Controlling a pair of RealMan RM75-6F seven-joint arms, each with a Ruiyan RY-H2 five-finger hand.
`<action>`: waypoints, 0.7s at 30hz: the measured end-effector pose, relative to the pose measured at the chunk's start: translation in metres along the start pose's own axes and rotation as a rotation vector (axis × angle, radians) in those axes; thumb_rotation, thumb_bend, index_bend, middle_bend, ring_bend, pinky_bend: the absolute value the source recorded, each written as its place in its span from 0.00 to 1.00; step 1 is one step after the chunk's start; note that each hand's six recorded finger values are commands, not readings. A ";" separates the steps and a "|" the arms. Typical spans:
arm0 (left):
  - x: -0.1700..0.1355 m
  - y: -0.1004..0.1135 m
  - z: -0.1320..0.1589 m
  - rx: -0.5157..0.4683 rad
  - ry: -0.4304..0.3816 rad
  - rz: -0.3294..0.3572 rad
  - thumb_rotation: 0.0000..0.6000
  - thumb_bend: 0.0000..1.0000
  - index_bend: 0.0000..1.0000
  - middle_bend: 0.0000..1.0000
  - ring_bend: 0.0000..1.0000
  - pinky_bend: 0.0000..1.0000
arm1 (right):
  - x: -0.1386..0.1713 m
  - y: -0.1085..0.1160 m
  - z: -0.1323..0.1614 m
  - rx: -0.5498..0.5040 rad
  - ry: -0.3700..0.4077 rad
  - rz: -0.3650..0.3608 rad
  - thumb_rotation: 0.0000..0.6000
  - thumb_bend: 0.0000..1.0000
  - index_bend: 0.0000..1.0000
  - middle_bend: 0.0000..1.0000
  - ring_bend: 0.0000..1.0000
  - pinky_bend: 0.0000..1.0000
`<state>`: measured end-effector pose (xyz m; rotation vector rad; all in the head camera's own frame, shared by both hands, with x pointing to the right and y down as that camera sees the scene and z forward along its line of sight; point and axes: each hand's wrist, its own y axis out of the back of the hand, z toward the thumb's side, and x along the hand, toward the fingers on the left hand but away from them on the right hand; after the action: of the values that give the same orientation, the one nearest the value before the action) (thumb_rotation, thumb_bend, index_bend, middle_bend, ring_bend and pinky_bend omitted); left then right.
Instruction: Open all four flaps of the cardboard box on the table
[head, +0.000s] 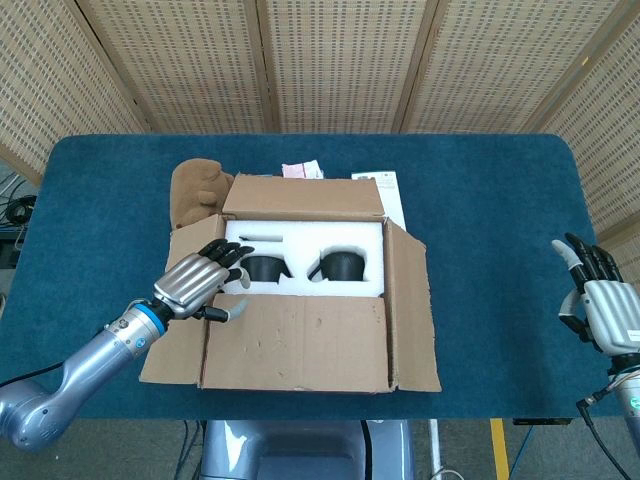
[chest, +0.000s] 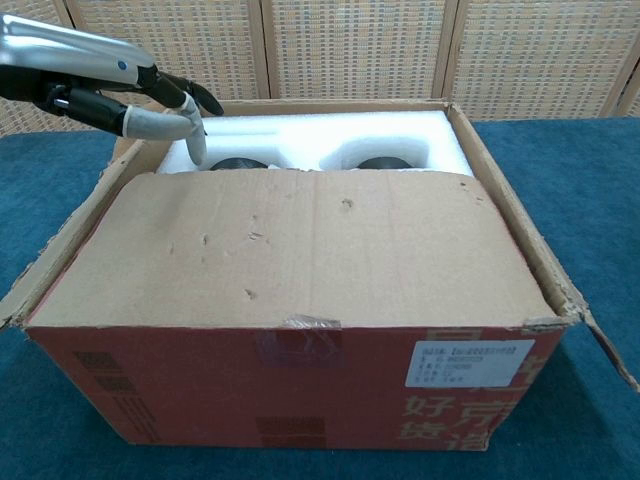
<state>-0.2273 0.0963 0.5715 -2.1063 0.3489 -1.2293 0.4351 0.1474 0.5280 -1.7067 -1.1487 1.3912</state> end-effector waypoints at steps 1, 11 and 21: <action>0.000 -0.001 0.000 -0.001 0.000 -0.004 0.23 0.44 0.35 0.06 0.00 0.00 | 0.000 0.000 0.000 0.000 -0.001 0.001 1.00 1.00 0.00 0.00 0.00 0.00; 0.002 -0.013 0.002 -0.005 -0.002 -0.034 0.23 0.44 0.35 0.06 0.00 0.00 | 0.001 0.001 -0.002 -0.002 -0.004 -0.002 1.00 1.00 0.00 0.00 0.00 0.00; 0.003 -0.013 -0.003 -0.013 0.015 -0.048 0.22 0.44 0.35 0.06 0.00 0.00 | 0.001 0.000 -0.002 -0.004 -0.003 -0.002 1.00 1.00 0.00 0.00 0.00 0.00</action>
<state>-0.2293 0.1033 0.5830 -2.1290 0.3160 -1.2739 0.4374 0.1478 0.5279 -1.7065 -1.1557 1.3911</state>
